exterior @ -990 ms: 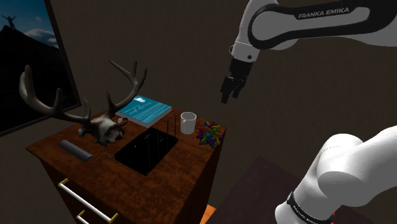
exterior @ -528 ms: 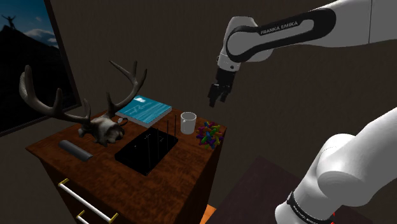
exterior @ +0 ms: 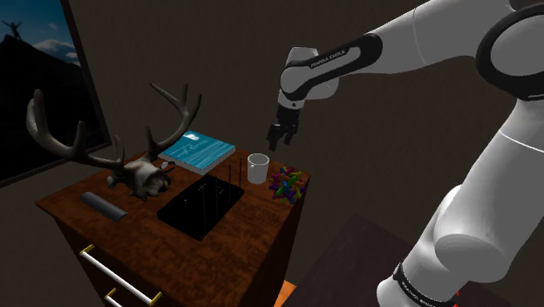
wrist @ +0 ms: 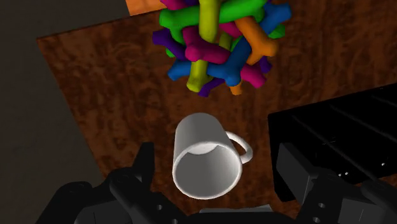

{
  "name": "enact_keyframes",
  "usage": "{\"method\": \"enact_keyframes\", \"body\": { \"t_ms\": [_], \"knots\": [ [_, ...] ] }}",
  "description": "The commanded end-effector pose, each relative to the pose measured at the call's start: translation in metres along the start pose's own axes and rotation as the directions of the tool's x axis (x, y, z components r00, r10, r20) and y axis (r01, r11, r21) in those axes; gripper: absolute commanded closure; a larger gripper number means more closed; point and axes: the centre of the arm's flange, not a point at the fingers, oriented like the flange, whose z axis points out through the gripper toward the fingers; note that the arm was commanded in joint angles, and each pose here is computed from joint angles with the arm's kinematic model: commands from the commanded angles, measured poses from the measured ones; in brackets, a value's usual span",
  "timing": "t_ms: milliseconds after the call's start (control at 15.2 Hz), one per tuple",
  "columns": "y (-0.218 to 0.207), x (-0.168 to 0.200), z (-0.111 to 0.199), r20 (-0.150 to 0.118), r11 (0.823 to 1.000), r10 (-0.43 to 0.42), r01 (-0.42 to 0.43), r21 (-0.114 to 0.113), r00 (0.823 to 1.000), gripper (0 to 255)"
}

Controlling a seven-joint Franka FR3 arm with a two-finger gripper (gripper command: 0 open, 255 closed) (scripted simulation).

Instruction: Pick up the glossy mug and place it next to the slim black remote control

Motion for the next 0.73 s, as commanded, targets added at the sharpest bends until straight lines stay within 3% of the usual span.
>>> {"method": "enact_keyframes", "body": {
  "t_ms": [0, 396, 660],
  "knots": [
    [0.009, 0.017, 0.017, 0.0, 1.0, -0.001, 0.001, 0.0, 1.0, 0],
    [0.033, 0.074, 0.067, 0.001, 1.0, -0.002, 0.002, 0.0, 1.0, 0],
    [0.035, 0.079, 0.087, 0.001, 1.0, -0.002, 0.002, 0.0, 1.0, 0]
  ]
}}
